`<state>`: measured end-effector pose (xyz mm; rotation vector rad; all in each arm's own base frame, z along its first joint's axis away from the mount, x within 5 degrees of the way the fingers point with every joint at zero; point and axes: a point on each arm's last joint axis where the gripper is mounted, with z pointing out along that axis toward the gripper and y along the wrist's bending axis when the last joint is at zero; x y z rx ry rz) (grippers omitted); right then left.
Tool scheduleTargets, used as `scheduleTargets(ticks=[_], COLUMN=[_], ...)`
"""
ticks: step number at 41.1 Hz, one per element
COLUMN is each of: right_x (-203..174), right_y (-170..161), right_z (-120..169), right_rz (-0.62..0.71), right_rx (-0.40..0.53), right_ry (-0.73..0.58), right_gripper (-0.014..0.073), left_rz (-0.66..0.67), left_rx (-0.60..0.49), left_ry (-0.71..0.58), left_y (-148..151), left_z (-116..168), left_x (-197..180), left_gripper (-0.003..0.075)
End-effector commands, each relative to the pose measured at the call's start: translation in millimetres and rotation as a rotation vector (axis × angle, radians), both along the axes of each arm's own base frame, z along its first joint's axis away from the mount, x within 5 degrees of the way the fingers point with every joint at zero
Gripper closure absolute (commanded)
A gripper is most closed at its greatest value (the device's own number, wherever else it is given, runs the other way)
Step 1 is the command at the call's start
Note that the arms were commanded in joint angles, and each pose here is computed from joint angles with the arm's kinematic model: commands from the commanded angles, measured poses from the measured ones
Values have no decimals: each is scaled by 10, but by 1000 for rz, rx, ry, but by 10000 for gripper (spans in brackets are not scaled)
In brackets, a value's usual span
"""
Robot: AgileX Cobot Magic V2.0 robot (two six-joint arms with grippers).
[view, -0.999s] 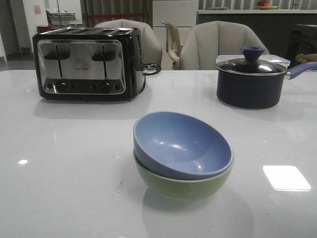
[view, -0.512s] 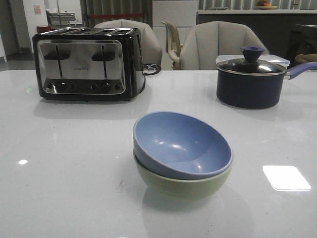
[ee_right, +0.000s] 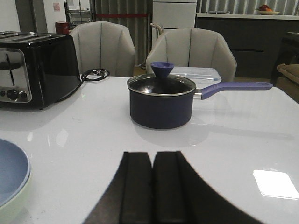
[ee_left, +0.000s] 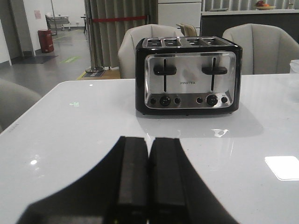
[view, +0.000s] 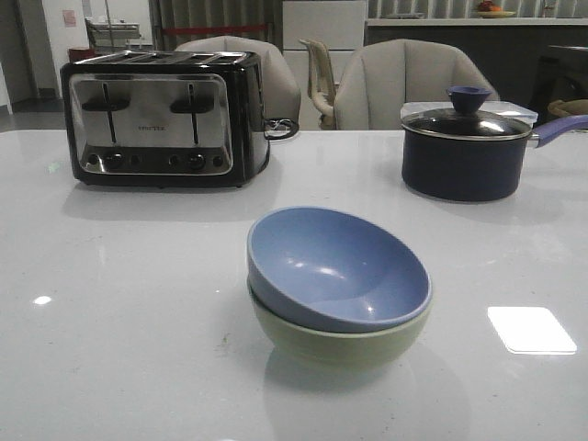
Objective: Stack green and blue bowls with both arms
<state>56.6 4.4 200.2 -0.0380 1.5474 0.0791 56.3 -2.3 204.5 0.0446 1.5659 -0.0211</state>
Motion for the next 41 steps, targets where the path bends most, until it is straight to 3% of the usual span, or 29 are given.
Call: scheduleTargets(ticks=[1, 41], right_x=[-25, -27], right_y=[-11, -32], right_z=[103, 126], right_rz=[-12, -55], right_rx=[-6, -3], right_ry=[-120, -147], right_gripper=[561, 561], left_rz=[-4, -4], left_rx=[-20, -20], left_ry=[-89, -89], left_y=[-2, -2], left_z=[23, 23], left_x=[-11, -11], left_gripper=[619, 619])
